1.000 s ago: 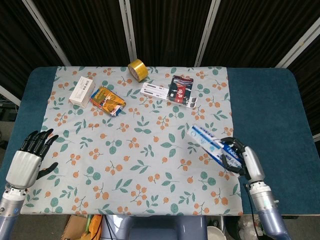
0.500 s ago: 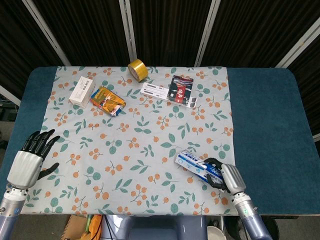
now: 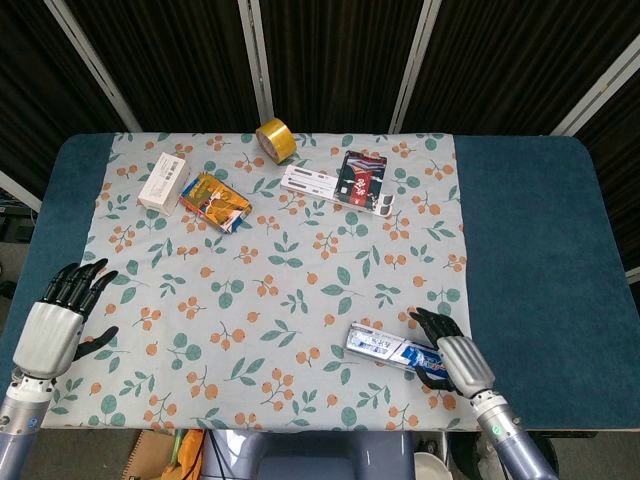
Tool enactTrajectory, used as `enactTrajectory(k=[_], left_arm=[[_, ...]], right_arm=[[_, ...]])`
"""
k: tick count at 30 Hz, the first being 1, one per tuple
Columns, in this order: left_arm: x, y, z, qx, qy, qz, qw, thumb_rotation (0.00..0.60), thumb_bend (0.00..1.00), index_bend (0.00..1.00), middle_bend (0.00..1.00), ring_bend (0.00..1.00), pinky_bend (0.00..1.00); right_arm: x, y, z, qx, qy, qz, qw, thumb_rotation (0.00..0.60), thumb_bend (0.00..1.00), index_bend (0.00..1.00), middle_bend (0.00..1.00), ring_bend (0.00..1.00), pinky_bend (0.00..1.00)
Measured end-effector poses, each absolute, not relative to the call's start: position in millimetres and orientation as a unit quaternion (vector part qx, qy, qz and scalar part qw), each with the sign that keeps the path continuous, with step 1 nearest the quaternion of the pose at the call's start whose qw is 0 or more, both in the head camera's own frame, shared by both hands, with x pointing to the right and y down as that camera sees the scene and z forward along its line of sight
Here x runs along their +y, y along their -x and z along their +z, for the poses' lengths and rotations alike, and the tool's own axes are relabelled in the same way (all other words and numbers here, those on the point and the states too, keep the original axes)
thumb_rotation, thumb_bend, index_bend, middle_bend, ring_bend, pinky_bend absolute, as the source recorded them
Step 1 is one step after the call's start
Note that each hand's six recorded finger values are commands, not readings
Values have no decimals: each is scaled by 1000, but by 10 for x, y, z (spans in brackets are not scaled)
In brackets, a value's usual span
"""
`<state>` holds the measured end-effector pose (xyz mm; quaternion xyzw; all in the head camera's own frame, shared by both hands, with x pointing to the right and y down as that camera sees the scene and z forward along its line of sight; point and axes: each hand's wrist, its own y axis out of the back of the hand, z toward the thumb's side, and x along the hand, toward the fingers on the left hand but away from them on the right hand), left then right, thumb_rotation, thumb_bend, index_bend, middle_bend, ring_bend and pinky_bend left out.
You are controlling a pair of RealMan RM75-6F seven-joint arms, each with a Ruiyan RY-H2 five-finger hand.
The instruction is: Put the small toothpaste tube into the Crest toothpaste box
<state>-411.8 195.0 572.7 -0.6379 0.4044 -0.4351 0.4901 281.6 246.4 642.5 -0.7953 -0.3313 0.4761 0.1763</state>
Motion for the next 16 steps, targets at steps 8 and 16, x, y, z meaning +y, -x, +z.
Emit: enactTrajectory(k=[8, 16], left_arm=[[2000, 4242, 5710, 423, 643, -476, 426, 600, 27, 60, 2, 31, 33], [2091, 4488, 5734, 393, 618, -569, 375, 600, 13, 17, 0, 0, 0]], right_arm=[[2183, -3320, 6055, -346, 742, 516, 252, 600, 394, 0, 0, 0, 0], [2054, -4055, 5779, -332, 619, 587, 402, 600, 394, 0, 0, 0, 0]])
